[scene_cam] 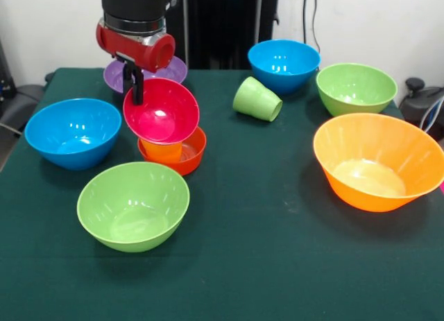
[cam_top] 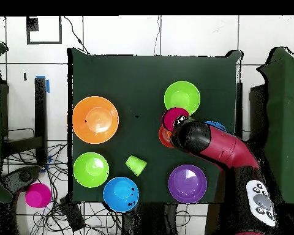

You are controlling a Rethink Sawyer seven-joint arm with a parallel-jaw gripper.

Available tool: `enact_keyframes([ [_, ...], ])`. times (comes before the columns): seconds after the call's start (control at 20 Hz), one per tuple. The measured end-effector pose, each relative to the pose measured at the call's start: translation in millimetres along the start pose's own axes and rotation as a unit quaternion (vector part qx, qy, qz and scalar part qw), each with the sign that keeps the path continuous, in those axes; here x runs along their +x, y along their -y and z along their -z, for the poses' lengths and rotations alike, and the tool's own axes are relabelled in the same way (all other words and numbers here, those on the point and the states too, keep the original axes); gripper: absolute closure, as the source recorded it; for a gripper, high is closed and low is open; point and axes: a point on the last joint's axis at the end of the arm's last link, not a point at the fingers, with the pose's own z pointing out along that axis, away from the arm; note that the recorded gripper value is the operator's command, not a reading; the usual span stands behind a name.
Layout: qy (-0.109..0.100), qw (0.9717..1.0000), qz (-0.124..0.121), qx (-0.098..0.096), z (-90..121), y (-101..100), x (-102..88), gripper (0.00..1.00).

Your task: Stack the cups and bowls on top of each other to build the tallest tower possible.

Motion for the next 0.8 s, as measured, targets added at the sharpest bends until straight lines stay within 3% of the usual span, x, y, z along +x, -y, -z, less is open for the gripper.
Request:
enact_keyframes([
  [0.8,-0.02,0.9998,0.001,-0.001,-7.8,1.0,22.1,1.0],
])
